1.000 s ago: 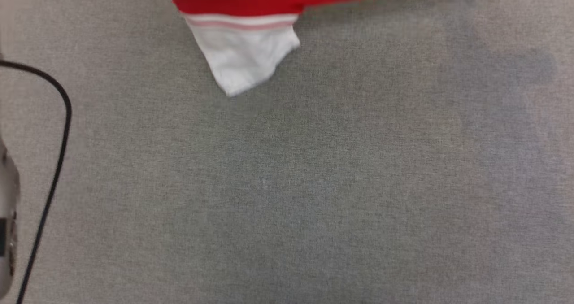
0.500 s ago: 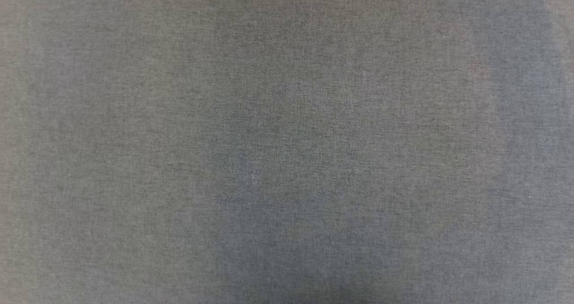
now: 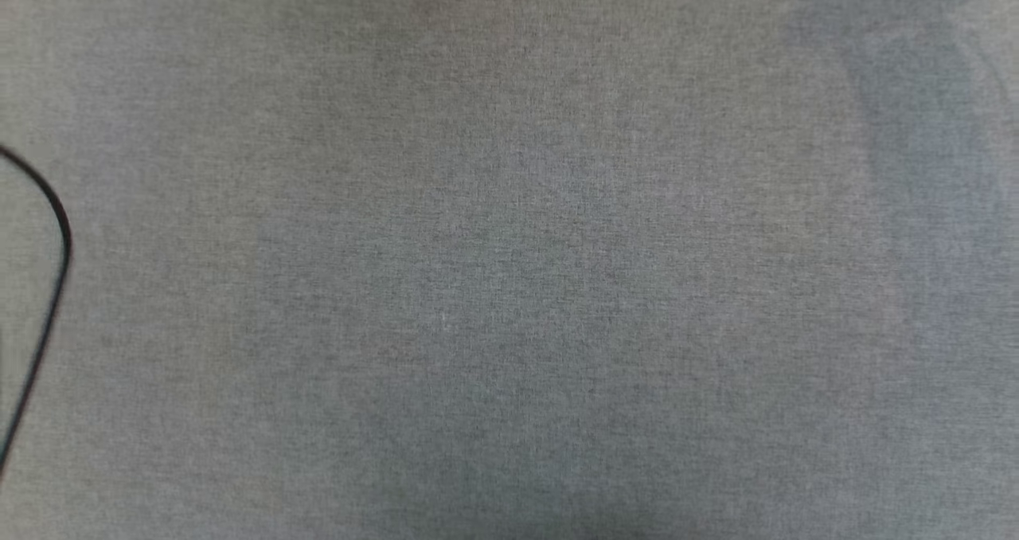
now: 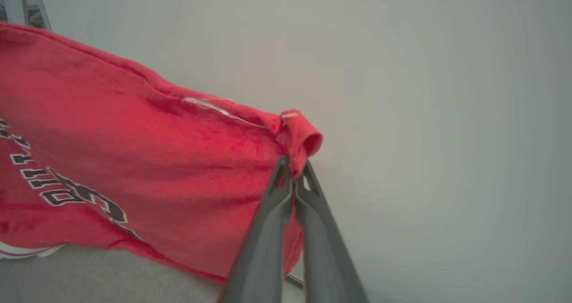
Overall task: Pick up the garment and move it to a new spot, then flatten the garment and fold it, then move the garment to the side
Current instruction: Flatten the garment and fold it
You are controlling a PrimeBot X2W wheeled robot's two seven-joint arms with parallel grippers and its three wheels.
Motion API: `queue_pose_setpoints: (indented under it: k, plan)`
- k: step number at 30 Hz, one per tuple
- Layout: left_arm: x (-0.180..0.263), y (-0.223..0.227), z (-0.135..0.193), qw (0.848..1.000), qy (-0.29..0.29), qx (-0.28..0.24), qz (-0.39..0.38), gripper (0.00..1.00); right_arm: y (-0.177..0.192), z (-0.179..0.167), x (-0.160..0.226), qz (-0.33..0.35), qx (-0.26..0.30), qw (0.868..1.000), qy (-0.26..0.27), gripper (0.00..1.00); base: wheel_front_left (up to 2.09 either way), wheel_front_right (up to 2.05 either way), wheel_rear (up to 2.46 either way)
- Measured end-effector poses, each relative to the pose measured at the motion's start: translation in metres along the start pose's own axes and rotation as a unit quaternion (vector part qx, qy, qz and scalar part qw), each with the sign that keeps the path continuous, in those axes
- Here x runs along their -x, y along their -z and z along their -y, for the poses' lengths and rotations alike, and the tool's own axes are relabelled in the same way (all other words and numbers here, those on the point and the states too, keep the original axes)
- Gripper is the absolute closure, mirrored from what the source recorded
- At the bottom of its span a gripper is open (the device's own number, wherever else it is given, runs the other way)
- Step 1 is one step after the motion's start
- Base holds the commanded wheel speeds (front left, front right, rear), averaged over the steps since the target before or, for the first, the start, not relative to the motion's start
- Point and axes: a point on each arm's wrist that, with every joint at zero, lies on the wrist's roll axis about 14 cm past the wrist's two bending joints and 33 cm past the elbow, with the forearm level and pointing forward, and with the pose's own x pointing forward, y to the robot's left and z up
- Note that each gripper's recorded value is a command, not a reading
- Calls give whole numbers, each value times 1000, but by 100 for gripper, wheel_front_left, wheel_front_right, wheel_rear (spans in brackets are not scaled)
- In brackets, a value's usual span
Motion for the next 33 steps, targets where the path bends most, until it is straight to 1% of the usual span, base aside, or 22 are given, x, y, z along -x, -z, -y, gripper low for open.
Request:
queue_pose_setpoints:
  k: [2, 3, 7, 8, 12, 16, 21, 26, 30, 31, 33]
  plan:
    - [17, 10, 5, 1000, -1, 9, -15, 100, 16, -6, 11, -16, -7, 1000, -8, 100, 0, 0, 0]
    - [31, 17, 10, 1000, -1, 13, -26, 100, 29, -11, 21, -30, -11, 999, -14, 100, 0, 0, 0]
    - [82, 34, 21, 997, -13, 29, -63, 100, 59, -29, 53, -64, -30, 997, -33, 100, 0, 0, 0]
    - [123, 41, 27, 994, -32, 41, -92, 100, 76, -43, 80, -88, -44, 994, -46, 100, 0, 0, 0]
    - [178, 47, 45, 988, -43, 63, -132, 100, 95, -55, 118, -119, -59, 989, -56, 100, 0, 0, 0]
    - [233, 47, 66, 979, -58, 90, -175, 100, 112, -73, 159, -153, -82, 983, -67, 100, 0, 0, 0]
    - [292, 41, 87, 963, -76, 119, -228, 100, 126, -89, 208, -184, -104, 975, -69, 100, 0, 0, 0]
    - [340, 33, 108, 948, -85, 150, -267, 100, 139, -97, 253, -212, -122, 968, -59, 100, 0, 0, 0]
    - [378, 31, 126, 931, -92, 176, -305, 100, 145, -104, 285, -226, -134, 963, -54, 100, 0, 0, 0]
    - [397, 30, 134, 920, -98, 195, -324, 100, 147, -109, 301, -234, -143, 960, -52, 100, 0, 0, 0]
    - [414, 30, 143, 912, -97, 205, -340, 100, 150, -114, 316, -244, -150, 957, -50, 100, 0, 0, 0]
